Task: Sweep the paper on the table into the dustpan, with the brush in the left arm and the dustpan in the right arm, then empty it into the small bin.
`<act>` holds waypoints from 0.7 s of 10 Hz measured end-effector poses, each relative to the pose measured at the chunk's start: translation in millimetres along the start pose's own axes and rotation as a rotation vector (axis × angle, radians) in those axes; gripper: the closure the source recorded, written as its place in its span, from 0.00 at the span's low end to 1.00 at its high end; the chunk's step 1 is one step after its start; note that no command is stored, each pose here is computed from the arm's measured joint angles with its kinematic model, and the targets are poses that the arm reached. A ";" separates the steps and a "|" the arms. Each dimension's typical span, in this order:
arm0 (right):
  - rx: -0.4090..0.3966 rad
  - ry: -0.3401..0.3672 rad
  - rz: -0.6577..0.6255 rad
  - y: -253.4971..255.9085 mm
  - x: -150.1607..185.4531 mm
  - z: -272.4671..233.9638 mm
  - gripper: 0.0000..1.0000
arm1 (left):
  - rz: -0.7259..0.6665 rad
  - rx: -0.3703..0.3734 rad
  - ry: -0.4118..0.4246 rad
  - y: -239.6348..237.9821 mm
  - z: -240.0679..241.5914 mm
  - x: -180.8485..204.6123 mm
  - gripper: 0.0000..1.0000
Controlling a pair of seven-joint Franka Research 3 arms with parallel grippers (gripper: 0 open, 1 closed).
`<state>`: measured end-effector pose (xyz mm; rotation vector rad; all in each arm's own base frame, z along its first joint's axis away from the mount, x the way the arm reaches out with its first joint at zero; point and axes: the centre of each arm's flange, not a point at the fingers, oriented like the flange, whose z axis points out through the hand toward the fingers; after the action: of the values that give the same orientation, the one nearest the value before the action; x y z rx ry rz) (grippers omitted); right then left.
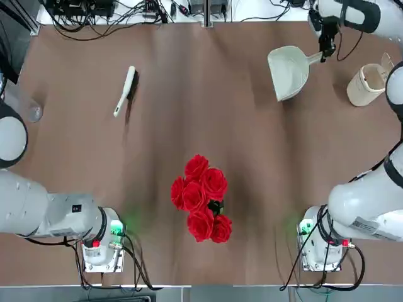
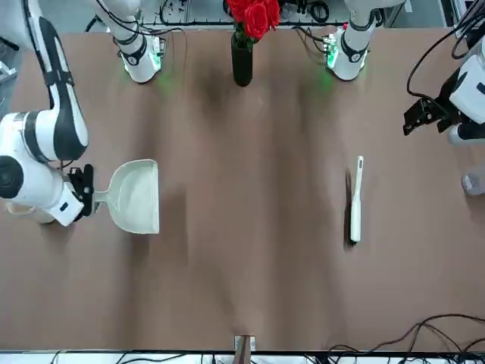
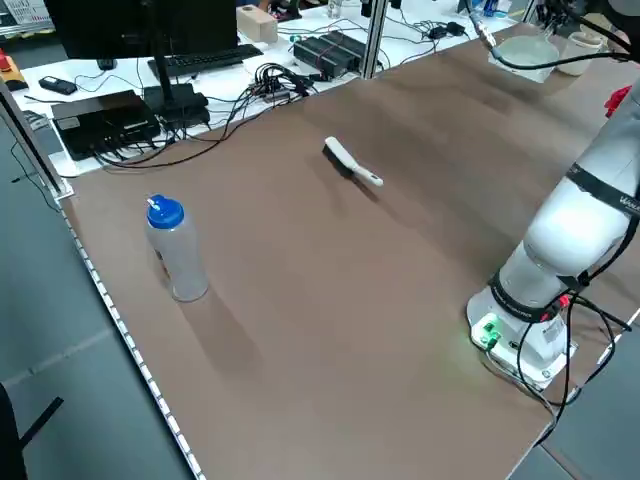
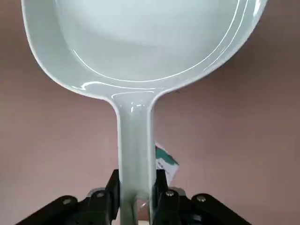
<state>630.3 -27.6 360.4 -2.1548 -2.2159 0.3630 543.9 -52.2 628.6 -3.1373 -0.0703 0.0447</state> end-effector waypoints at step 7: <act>-0.066 -0.009 -0.018 -0.4 -17.5 69.3 0.67 | 0.001 -0.001 -0.001 0.1 3.9 3.5 0.00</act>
<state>618.0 -55.0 295.5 -2.1679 -2.2818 0.3033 547.3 -52.1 624.6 -3.1387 -0.0681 0.0470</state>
